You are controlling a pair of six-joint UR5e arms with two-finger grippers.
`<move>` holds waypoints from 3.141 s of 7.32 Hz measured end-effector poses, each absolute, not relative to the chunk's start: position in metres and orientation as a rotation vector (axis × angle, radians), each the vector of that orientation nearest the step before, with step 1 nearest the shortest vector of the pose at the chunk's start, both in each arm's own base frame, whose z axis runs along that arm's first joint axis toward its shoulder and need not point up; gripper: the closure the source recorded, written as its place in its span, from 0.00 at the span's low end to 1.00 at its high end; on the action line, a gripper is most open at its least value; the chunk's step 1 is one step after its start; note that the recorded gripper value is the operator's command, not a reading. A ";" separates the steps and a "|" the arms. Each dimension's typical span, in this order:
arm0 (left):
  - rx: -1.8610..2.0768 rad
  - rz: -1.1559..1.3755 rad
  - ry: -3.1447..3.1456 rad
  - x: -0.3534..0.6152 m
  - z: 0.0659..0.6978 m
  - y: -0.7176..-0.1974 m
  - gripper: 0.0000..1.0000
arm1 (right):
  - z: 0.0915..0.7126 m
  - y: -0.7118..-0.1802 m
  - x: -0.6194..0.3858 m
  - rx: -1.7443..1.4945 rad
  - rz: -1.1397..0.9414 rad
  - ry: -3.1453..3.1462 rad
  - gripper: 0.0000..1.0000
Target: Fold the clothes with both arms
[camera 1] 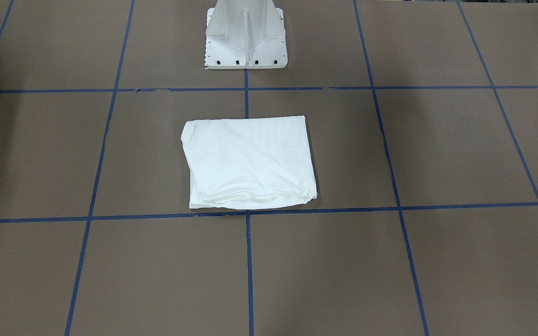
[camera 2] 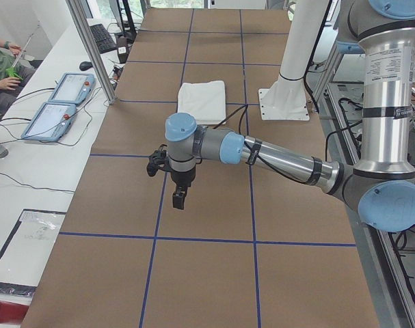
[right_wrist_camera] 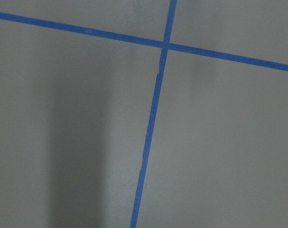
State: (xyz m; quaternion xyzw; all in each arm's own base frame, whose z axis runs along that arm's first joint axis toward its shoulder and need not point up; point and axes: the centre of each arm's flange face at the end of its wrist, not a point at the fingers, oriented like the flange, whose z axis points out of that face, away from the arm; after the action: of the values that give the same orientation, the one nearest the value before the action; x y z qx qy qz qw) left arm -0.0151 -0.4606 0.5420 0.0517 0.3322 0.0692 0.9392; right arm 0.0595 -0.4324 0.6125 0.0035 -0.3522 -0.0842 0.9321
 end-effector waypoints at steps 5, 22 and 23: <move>0.130 0.157 0.697 -0.095 0.600 -0.393 0.00 | 0.610 -0.432 0.059 0.010 -0.170 -0.723 0.00; 0.087 0.131 0.709 -0.099 0.621 -0.385 0.00 | 0.612 -0.431 0.055 0.001 -0.160 -0.775 0.00; 0.087 0.131 0.710 -0.099 0.620 -0.385 0.00 | 0.612 -0.431 0.055 0.002 -0.160 -0.772 0.00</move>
State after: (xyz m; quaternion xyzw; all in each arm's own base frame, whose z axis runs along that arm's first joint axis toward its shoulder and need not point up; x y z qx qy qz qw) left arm -0.0990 -0.3850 0.6205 0.0424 0.3471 0.0641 0.9347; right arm 0.0552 -0.4309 0.6118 0.0007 -0.3761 -0.0781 0.9233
